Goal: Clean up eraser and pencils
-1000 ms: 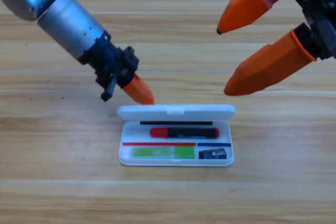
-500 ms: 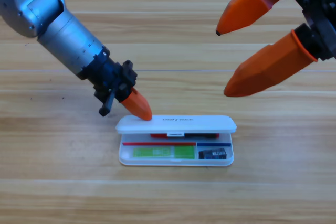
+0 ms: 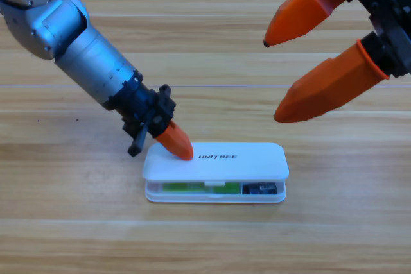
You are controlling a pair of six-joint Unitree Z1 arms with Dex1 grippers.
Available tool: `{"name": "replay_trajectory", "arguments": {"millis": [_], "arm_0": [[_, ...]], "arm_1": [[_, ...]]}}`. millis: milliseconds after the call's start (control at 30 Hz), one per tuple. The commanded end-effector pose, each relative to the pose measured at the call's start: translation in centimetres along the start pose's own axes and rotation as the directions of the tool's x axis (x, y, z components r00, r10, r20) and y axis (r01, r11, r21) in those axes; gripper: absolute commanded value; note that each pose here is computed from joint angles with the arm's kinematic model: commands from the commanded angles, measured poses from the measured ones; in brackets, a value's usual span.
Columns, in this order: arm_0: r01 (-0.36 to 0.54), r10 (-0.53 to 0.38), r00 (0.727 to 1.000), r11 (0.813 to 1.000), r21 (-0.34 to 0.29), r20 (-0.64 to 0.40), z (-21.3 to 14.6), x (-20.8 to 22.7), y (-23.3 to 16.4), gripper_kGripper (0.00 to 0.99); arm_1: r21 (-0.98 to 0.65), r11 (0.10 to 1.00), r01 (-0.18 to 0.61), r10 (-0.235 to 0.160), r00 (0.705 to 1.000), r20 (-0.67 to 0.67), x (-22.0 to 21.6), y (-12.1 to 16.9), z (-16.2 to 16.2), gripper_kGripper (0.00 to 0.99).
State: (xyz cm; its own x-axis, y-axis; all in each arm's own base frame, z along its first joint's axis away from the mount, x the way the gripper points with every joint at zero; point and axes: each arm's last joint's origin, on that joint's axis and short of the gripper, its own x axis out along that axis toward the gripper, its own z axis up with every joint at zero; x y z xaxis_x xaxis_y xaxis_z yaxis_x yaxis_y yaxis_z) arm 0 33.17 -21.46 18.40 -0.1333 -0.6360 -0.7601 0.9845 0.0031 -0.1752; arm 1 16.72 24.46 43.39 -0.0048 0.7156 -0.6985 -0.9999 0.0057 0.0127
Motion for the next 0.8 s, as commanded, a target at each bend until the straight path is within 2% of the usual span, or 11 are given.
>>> {"name": "replay_trajectory", "arguments": {"millis": [33,633,800], "arm_0": [[0.057,-0.058,0.997,0.998,-0.02,-0.057,-1.1,3.3,-0.5,0.0],[0.053,-0.055,0.995,0.998,-0.024,-0.086,-2.7,5.1,-0.8,0.0],[0.035,-0.039,0.997,0.997,-0.068,-0.07,-1.5,3.5,-1.4,0.0]], "arm_1": [[0.029,1.0,-0.011,0.012,1.0,-0.019,1.4,-0.8,-0.7,0.945],[0.029,0.999,-0.013,0.014,1.0,-0.02,1.6,-0.8,-0.7,0.945],[0.028,1.0,-0.012,0.013,1.0,-0.019,1.6,-0.8,-0.7,0.945]]}}
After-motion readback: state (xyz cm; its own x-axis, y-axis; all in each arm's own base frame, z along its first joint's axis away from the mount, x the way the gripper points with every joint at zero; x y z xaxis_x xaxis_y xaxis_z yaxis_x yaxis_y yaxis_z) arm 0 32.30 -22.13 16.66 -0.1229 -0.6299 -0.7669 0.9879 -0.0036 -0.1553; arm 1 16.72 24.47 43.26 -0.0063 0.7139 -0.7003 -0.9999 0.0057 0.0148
